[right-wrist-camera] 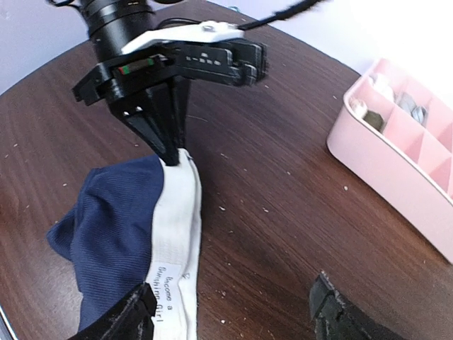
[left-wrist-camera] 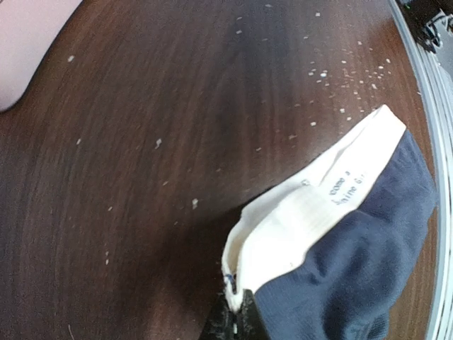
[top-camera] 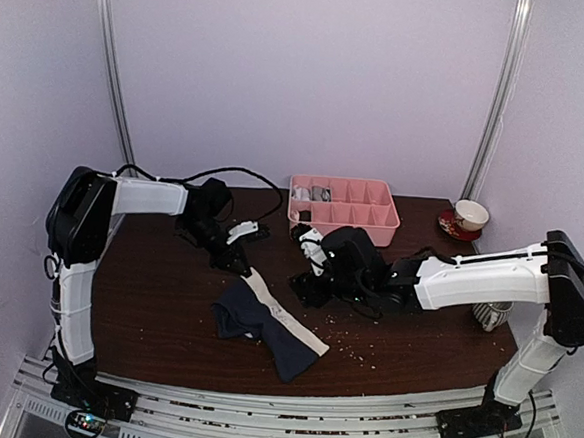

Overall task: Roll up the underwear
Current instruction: Pick up the underwear from the center of the board, then pass from the left arm to the right

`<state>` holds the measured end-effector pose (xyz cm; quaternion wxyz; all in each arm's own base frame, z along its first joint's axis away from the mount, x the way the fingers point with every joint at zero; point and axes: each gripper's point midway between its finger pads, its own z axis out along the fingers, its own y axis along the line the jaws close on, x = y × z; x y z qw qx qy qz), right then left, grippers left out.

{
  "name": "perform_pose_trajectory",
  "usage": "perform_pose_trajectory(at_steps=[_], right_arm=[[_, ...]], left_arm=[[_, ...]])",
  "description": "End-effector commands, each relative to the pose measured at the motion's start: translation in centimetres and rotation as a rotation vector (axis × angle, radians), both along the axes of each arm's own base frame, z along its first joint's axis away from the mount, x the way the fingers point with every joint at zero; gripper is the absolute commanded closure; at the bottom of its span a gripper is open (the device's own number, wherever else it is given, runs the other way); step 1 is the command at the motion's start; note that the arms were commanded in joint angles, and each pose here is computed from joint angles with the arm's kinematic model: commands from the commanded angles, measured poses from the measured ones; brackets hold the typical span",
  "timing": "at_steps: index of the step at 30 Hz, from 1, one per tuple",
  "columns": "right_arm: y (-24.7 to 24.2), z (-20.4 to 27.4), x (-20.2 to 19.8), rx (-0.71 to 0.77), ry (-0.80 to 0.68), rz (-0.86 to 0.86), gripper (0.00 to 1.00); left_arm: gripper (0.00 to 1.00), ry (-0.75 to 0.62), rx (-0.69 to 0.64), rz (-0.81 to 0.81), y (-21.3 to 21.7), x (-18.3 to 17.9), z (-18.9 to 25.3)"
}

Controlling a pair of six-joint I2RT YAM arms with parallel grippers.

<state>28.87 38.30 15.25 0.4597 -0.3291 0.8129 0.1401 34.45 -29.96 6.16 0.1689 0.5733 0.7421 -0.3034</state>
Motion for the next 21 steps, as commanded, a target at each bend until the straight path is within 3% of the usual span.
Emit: perform_pose_trajectory(at_steps=[1, 6, 13, 21], right_arm=[[2.6, 4.2, -2.1, 0.069, -0.154, 0.263, 0.2], [3.2, 3.9, -3.7, 0.042, -0.198, 0.406, 0.18], [1.7, 4.7, -4.6, 0.092, -0.295, 0.411, 0.19], [3.2, 2.6, -5.3, 0.077, -0.283, 0.497, 0.21]], left_arm=[[1.0, -0.15, -0.05, -0.165, -2.7, -3.1, 5.4], [1.0, -0.213, -0.087, -0.275, -3.9, -6.6, 7.5], [1.0, -0.255, -0.144, -0.366, -4.4, -9.8, 9.5], [1.0, -0.277, -0.154, -0.435, -5.0, -12.0, 9.9]])
